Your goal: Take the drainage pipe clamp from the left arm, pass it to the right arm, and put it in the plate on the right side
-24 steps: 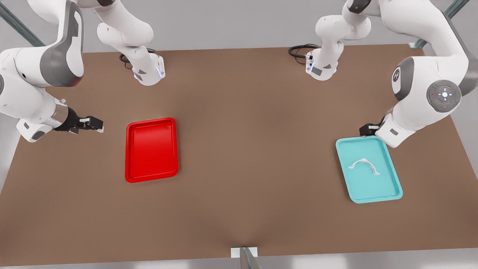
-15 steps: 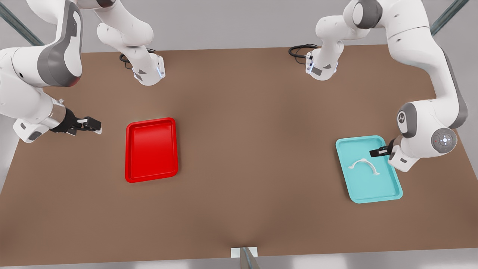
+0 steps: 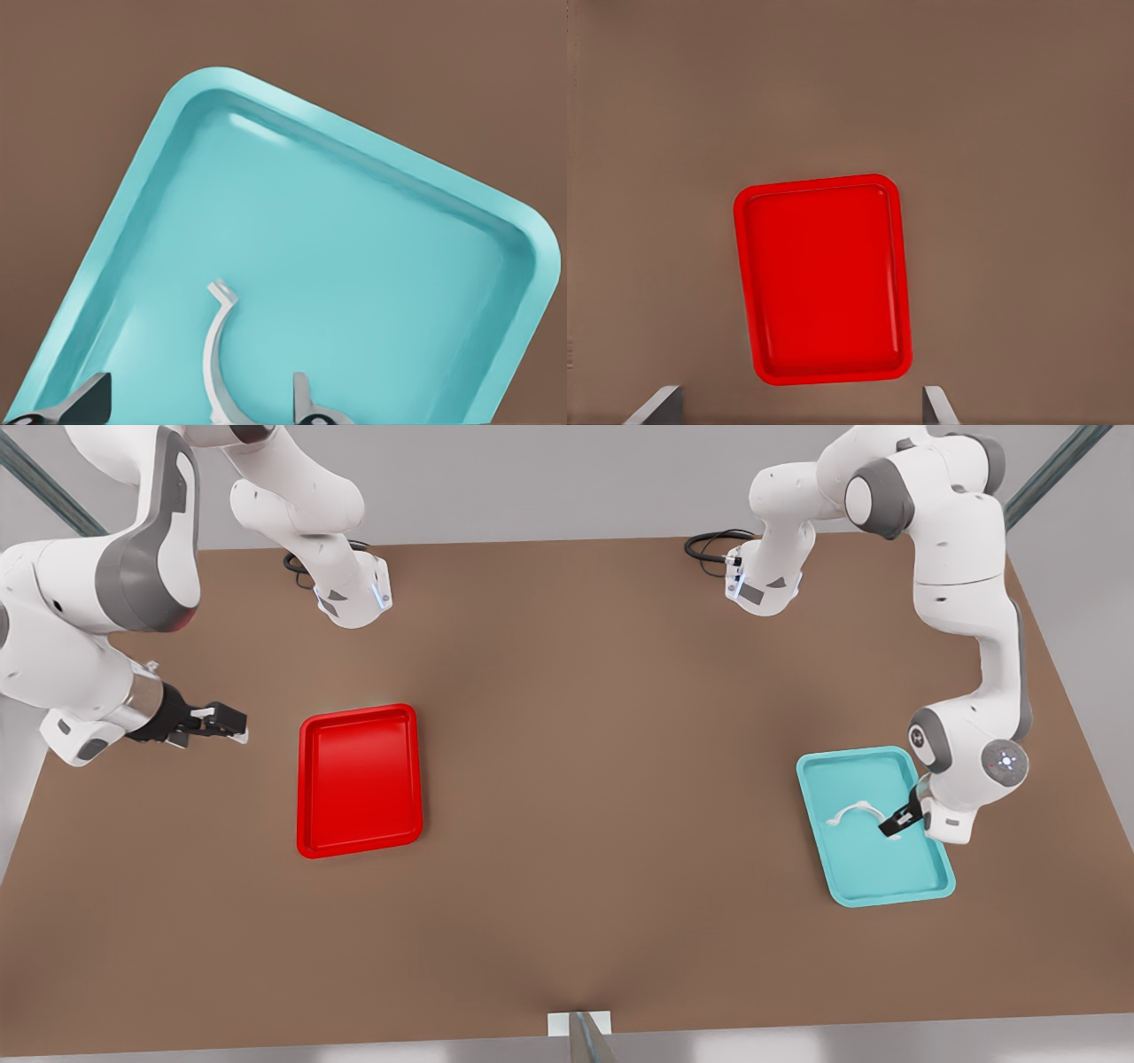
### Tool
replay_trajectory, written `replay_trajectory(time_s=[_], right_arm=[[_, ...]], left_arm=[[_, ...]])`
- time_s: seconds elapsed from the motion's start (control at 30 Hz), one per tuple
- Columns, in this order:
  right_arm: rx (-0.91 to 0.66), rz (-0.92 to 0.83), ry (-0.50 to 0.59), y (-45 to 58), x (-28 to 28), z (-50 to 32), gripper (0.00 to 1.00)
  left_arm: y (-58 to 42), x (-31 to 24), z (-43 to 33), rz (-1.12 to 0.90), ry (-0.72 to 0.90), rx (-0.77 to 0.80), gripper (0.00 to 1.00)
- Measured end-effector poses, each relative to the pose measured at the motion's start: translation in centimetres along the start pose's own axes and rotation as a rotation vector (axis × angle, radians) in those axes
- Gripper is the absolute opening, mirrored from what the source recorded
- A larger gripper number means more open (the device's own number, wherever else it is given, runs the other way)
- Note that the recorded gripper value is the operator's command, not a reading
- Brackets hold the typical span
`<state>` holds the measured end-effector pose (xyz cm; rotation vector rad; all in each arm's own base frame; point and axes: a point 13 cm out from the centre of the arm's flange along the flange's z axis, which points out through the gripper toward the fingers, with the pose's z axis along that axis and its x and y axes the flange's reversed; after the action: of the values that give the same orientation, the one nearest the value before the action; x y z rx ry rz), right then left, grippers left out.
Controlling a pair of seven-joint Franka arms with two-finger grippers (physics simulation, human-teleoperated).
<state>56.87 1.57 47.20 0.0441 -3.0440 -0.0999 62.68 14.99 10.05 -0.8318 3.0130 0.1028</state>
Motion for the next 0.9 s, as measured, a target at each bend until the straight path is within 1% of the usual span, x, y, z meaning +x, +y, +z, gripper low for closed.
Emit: replay_trajectory(time_s=[0.17,0.3,0.33,0.37,0.4,0.43,0.47,0.53,0.57,0.63,0.73,0.8,0.9], right_arm=[[-0.002,-0.006,-0.002,0.1,-0.1,0.0,1.00],[-0.003,-0.013,-0.002,0.2,-0.2,0.0,1.00],[-0.003,-0.012,-0.002,0.1,-0.2,0.0,1.00],[-0.004,-0.011,-0.002,0.0,-0.2,0.0,1.00],[-0.004,-0.010,-0.001,-0.1,-0.2,0.1,1.00],[-0.004,-0.009,-0.001,-0.2,-0.2,0.1,1.00],[-0.005,-0.008,-0.001,-0.2,-0.2,0.1,1.00],[-0.005,-0.009,-0.001,-0.3,-0.2,0.1,1.00],[-0.005,-0.010,-0.001,-0.2,-0.2,0.1,1.00],[-0.005,-0.012,-0.001,-0.2,-0.2,0.1,1.00],[-0.005,-0.014,0.001,-0.1,-0.1,0.1,1.00],[-0.005,-0.014,0.003,-0.1,-0.1,0.2,1.00],[-0.005,-0.015,0.004,-0.2,-0.1,0.2,1.00]], left_arm=[[1.3,0.7,2.5,-0.052,0.020,0.012,1.00],[1.2,1.6,3.4,-0.051,0.033,0.017,1.00],[1.2,1.6,3.5,-0.050,0.033,0.018,0.99],[1.1,1.7,3.5,-0.049,0.032,0.019,0.92],[1.2,1.7,3.6,-0.048,0.033,0.018,0.71],[1.2,1.8,3.8,-0.047,0.035,0.016,0.63],[1.2,1.9,4.1,-0.046,0.038,0.014,0.60],[1.1,2.1,4.7,-0.043,0.046,0.011,0.58],[1.0,2.3,4.9,-0.040,0.049,0.010,0.53],[1.0,2.5,5.3,-0.036,0.054,0.009,0.53],[0.8,2.7,5.8,-0.030,0.060,0.007,0.49],[0.8,2.8,6.1,-0.031,0.064,0.008,0.37],[0.7,2.8,6.2,-0.033,0.065,0.010,0.30]])
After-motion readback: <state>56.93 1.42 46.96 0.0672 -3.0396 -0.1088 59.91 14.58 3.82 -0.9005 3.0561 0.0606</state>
